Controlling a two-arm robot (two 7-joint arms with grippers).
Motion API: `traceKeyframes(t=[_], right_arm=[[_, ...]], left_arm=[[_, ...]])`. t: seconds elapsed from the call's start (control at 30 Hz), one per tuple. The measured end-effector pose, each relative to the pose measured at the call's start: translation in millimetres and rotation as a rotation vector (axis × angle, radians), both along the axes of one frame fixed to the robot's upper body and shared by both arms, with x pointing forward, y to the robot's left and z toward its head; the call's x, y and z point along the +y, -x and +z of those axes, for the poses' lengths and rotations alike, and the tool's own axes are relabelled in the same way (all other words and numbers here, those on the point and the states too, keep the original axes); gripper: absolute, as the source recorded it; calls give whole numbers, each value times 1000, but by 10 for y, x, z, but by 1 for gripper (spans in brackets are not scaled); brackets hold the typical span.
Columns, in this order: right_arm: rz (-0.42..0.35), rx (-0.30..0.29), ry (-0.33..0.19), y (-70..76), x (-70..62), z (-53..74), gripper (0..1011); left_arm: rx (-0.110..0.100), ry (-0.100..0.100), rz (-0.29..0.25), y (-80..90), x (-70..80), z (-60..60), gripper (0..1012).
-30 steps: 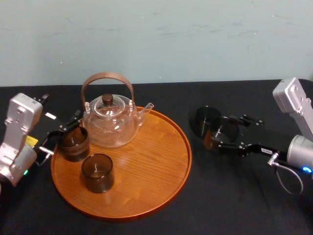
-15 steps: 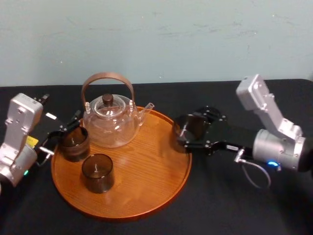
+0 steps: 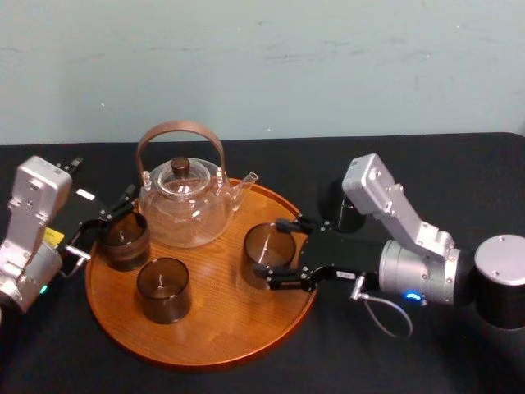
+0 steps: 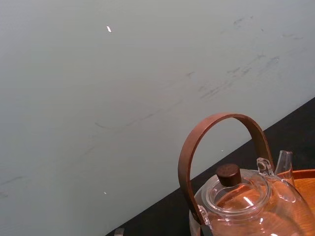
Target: Pick up the glass from the table and place it on the tray.
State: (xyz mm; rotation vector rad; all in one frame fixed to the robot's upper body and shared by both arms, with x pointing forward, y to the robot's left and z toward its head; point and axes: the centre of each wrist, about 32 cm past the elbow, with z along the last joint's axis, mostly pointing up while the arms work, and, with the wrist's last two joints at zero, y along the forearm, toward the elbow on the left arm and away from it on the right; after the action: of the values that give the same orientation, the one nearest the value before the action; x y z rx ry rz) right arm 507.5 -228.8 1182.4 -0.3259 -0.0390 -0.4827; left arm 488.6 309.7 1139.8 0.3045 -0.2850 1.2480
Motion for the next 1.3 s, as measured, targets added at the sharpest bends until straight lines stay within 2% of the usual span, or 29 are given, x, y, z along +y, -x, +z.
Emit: traceKeyframes(t=[0.3, 0.67, 0.9, 1.3], right_arm=[[36, 30, 9, 36, 126, -168, 900], [34, 61, 20, 26, 185, -323, 900], [32, 67, 28, 21, 205, -378, 900], [26, 60, 38, 25, 209, -387, 900]], left_arm=[[0, 0, 0, 0, 0, 0, 1001], [0, 0, 0, 0, 0, 0, 1001], [0, 0, 0, 0, 0, 0, 1001], [0, 0, 0, 0, 0, 0, 1002]])
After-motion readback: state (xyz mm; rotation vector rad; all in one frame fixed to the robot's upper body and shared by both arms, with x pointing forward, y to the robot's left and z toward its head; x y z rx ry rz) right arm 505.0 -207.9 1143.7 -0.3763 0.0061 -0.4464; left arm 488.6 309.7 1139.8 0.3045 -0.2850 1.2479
